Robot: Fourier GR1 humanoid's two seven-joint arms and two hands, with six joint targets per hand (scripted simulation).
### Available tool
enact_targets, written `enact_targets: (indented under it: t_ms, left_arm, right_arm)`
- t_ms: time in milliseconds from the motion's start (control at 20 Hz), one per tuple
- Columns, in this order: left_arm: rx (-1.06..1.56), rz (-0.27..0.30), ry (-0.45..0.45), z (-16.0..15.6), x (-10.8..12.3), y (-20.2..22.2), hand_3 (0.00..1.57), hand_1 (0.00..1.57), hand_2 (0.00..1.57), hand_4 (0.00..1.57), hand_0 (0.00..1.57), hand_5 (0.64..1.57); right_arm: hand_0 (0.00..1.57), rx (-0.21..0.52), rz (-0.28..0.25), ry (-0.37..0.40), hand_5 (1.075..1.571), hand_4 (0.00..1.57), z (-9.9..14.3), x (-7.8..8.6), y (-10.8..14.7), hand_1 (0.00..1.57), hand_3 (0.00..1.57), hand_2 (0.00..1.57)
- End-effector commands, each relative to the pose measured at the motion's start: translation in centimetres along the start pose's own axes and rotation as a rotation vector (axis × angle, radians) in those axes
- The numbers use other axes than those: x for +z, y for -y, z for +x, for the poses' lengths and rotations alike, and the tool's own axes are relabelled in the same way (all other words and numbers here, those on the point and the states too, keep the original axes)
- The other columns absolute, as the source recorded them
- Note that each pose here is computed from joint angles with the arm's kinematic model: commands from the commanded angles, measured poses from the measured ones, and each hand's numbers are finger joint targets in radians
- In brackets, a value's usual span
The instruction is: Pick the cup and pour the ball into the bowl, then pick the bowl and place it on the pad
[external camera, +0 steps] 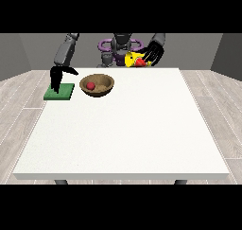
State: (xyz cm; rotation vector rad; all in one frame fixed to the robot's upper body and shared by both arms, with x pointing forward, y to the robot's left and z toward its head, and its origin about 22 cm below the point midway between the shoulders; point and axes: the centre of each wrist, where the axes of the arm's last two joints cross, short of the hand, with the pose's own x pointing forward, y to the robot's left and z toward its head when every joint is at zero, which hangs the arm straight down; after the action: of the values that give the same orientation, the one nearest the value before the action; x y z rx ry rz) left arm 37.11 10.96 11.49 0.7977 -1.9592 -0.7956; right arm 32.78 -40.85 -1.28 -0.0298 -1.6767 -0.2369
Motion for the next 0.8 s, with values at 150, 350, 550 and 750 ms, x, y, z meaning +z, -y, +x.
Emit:
enact_targets:
  t_ms: [150,350,550,750]
  left_arm:
    - [0.427,0.13,-0.049,-3.0,0.7,-0.6,0.0,0.29,0.0,0.83,0.29,1.559]
    - [0.564,0.113,-0.122,-5.3,3.4,1.5,0.0,0.0,0.0,0.0,0.0,1.531]
    - [0.593,0.06,-0.202,-9.1,5.5,2.2,0.0,0.0,0.0,0.0,0.0,1.519]
    - [0.59,0.067,-0.229,-8.9,6.3,3.6,0.0,0.0,0.0,0.0,0.0,1.531]
  right_arm:
    - [0.0,-0.05,0.08,0.069,1.57,0.39,0.3,-2.2,-5.4,0.0,0.0,0.0]
    - [0.0,-0.04,0.137,0.024,1.559,0.33,-1.2,-1.7,-8.2,0.0,0.0,0.0]
    - [0.0,0.005,0.168,-0.074,1.541,0.11,-2.5,-0.5,-8.6,0.0,0.0,0.0]
    - [0.0,0.003,0.167,-0.124,1.544,0.0,-3.0,-0.6,-10.1,0.0,0.0,0.0]
